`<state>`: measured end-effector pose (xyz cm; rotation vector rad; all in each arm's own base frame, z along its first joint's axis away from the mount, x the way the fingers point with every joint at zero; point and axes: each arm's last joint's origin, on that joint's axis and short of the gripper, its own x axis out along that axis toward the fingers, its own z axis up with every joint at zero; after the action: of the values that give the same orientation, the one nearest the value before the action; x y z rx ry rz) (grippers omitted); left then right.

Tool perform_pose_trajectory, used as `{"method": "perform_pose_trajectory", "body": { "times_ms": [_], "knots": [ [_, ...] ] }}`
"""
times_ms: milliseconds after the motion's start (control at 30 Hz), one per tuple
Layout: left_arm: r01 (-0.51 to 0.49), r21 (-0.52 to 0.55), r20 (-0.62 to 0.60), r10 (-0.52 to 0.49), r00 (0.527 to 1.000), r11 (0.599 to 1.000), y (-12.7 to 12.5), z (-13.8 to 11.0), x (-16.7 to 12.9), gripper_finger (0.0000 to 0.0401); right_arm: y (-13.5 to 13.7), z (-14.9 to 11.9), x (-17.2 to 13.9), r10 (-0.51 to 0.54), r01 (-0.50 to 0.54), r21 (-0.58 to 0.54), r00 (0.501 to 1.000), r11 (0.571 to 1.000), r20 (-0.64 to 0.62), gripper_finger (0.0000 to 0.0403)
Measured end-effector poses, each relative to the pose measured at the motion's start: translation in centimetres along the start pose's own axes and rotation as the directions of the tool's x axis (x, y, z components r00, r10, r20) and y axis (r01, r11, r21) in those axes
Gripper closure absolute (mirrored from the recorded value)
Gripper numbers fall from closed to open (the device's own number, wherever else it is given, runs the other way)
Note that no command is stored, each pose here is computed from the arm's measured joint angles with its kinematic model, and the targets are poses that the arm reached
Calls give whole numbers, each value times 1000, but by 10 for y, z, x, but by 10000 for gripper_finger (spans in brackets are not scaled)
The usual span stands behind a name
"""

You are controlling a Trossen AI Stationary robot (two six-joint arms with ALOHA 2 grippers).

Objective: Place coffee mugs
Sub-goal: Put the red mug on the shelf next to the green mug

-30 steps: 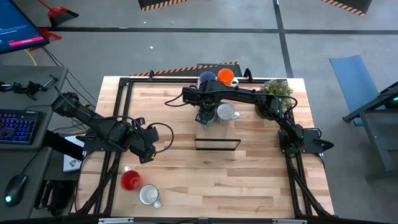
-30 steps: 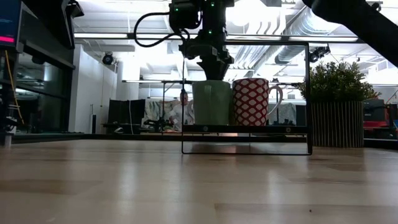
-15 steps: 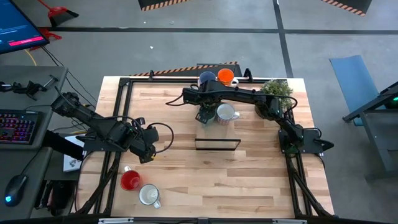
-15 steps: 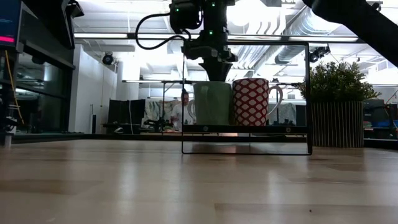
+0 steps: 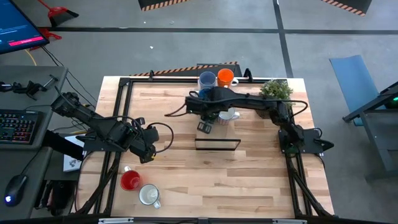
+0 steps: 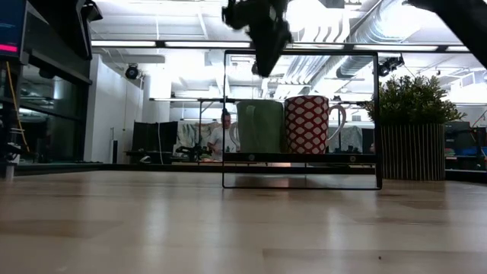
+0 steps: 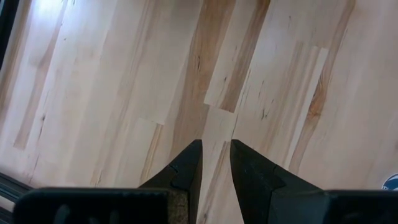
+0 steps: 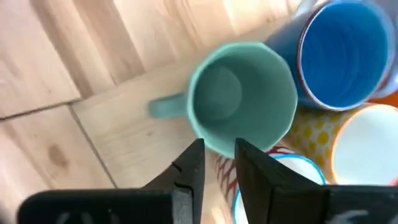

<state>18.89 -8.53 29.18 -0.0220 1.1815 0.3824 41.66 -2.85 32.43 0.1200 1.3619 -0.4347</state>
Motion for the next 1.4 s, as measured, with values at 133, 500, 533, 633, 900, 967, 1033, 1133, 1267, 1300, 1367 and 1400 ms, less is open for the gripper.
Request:
{"method": "perform_pose_trajectory", "body": {
  "times_ms": [133, 500, 533, 633, 900, 967, 1033, 1133, 1267, 1300, 1367, 1400],
  "knots": [
    [0, -3, 0, 0, 1000, 1000, 0, 0, 0, 327, 17, -16, -32, 43, -41, -27, 996, 999, 75, 336],
    [57, -2, -50, -57, 997, 998, -2, -1, 0, 327, 101, -95, -110, 172, -62, -442, 962, 895, 213, 336],
    [92, 11, -82, -91, 992, 996, -2, -2, 0, 327, 108, -103, -115, 168, -41, -473, 959, 880, 230, 336],
    [198, 14, -180, -192, 965, 980, -8, -8, -3, 327, 126, -123, -126, 134, 23, -468, 945, 883, 299, 336],
    [215, -51, -298, -220, 929, 975, -23, -35, -16, 327, 160, -170, -143, 76, 60, -285, 894, 957, 442, 336],
    [222, -54, -304, -228, 925, 974, -29, -42, -20, 327, 168, -182, -148, 69, 55, -237, 872, 970, 485, 336],
    [226, -46, -296, -230, 927, 973, -34, -50, -25, 327, 176, -197, -154, 53, 64, -192, 835, 979, 547, 336],
    [215, -40, -257, -218, 942, 976, -40, -59, -30, 327, 187, -222, -164, 37, 74, -144, 764, 987, 644, 336],
    [193, -26, -196, -194, 961, 981, -43, -64, -33, 327, 198, -252, -164, -3, 94, -80, 666, 992, 746, 336],
    [190, -20, -185, -190, 964, 982, -43, -65, -34, 327, 198, -258, -162, -17, 86, -50, 645, 995, 764, 336],
    [187, -14, -172, -187, 967, 982, -44, -66, -34, 327, 199, -269, -151, -39, 61, 1, 624, 998, 781, 336],
    [186, -14, -163, -186, 969, 982, -44, -66, -34, 327, 198, -275, -143, -49, 54, 20, 625, 998, 779, 336]
  ]
}}
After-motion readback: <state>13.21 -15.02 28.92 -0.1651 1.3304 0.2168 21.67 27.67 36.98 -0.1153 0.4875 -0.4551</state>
